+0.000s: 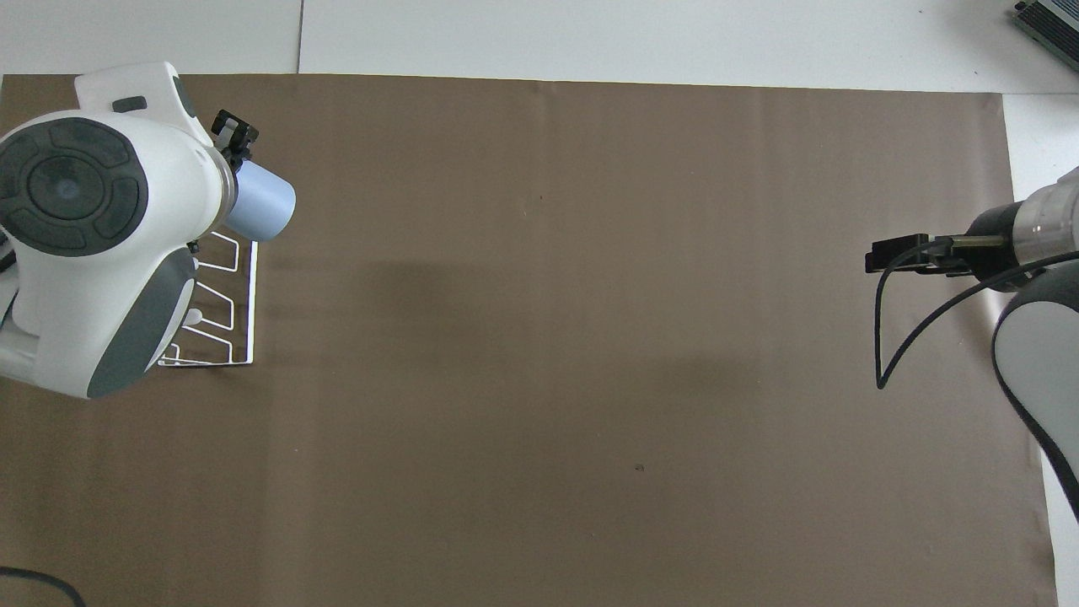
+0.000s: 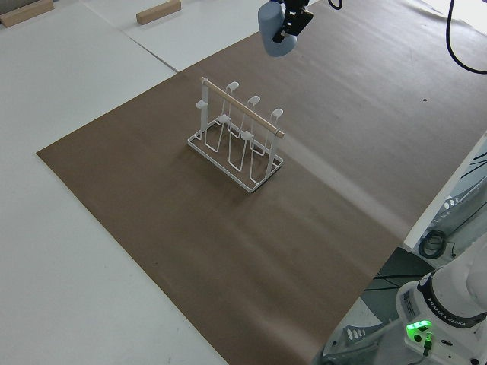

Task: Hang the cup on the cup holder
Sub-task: 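Carry the cup to the rack while the right gripper withdraws, then lower the cup onto a rack hook with the left gripper, then open the left gripper and withdraw it from the rack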

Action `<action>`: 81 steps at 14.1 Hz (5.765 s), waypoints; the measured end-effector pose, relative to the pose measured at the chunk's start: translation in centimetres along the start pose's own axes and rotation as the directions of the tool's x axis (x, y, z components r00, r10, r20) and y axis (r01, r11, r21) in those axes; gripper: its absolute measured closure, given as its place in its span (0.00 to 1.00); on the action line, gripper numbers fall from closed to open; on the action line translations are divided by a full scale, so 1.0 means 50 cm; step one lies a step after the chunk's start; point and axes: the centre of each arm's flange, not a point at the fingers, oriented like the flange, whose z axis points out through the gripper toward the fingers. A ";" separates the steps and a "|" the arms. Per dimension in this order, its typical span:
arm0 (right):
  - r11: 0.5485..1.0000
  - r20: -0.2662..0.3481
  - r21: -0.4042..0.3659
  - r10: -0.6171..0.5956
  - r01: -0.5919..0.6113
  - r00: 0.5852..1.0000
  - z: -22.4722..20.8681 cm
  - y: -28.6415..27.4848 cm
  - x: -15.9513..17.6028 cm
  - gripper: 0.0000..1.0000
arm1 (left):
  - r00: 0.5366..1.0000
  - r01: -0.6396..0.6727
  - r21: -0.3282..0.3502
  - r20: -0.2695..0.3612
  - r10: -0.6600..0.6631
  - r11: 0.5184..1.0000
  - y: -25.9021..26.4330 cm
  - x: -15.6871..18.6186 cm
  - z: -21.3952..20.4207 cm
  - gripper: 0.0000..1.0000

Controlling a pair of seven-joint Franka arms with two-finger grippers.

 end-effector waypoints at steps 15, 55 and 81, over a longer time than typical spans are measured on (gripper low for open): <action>0.993 0.094 -0.079 0.094 -0.087 0.991 -0.221 0.104 -0.050 0.00 | 0.983 0.032 0.036 -0.180 -0.025 0.999 -0.071 0.075 0.147 0.21; 0.988 0.085 -0.142 0.067 -0.055 0.994 -0.182 0.031 -0.028 0.00 | 0.973 -0.033 0.102 -0.223 0.055 0.994 -0.048 -0.063 0.100 0.00; 0.991 0.089 -0.124 0.068 -0.056 0.994 -0.180 0.028 -0.028 0.00 | 0.447 -0.821 -0.222 0.323 0.834 0.526 -0.184 0.181 -0.161 0.00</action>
